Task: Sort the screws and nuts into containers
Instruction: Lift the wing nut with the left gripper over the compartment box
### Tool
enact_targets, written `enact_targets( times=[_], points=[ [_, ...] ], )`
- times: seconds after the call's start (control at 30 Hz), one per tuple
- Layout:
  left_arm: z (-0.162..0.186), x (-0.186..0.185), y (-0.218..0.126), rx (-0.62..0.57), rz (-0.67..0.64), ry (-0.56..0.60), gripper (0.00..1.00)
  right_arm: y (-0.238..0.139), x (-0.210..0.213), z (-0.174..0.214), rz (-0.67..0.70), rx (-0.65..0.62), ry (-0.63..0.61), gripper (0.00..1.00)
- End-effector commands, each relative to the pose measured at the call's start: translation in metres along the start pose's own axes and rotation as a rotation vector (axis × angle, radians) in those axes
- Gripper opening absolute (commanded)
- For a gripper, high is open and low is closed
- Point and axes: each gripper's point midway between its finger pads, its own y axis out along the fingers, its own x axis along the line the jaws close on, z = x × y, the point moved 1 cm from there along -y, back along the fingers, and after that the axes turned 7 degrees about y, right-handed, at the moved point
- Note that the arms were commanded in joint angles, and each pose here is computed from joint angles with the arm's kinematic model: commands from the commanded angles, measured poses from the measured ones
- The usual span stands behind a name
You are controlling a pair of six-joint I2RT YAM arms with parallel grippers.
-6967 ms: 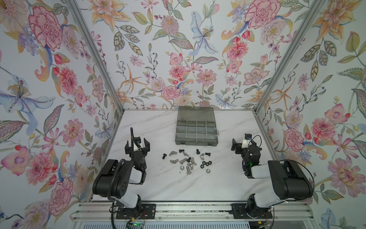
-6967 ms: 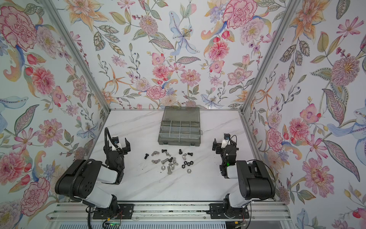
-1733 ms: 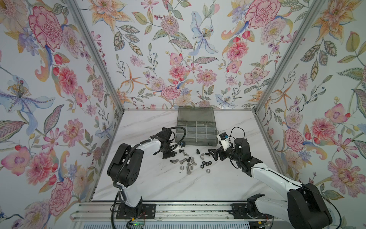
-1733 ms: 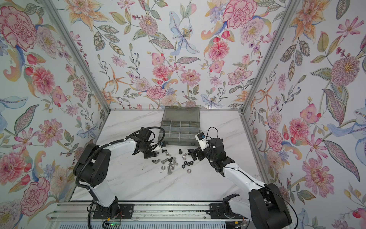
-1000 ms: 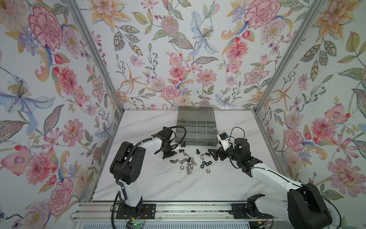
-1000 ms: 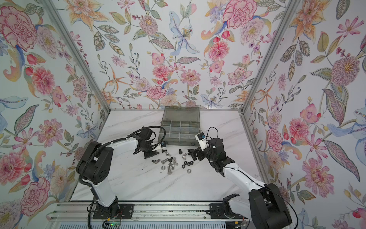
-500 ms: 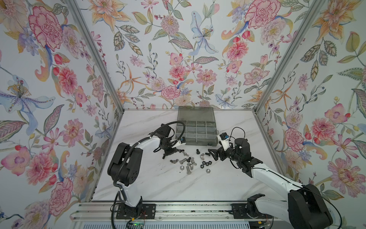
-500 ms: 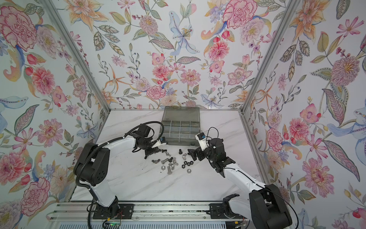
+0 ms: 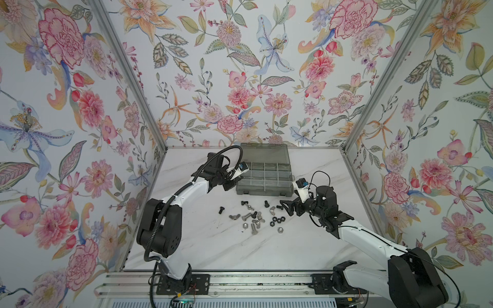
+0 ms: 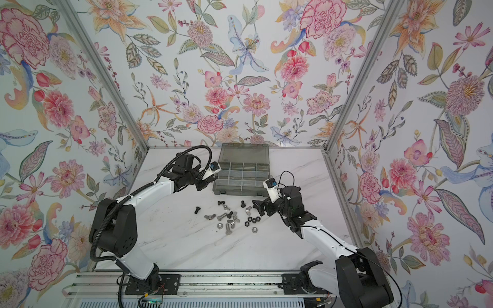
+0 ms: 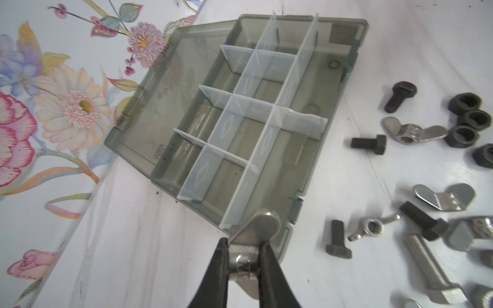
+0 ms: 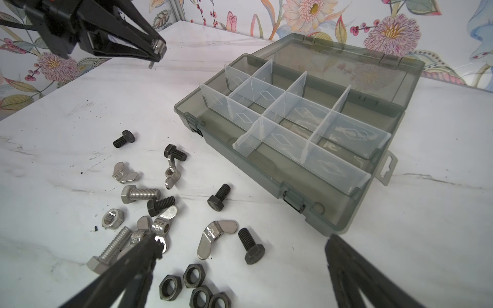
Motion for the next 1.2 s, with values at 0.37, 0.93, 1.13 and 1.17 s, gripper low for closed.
enact_targets(
  times=[0.37, 0.93, 1.13, 1.17],
  points=[
    [-0.011, 0.052, 0.052, -0.14, -0.125, -0.154, 0.0, -0.003, 0.005, 0.002, -0.002, 0.0, 0.007, 0.99],
    [0.016, 0.041, 0.081, -0.138, -0.117, -0.255, 0.09, -0.008, 0.007, 0.005, 0.002, -0.007, 0.001, 1.0],
    [0.018, 0.035, 0.081, -0.14, -0.098, -0.273, 0.21, -0.008, 0.007, 0.007, 0.0, -0.002, 0.003, 1.0],
    [0.019, 0.034, 0.081, -0.137, -0.095, -0.276, 0.21, -0.008, 0.007, 0.007, 0.001, -0.003, 0.002, 1.0]
  ],
)
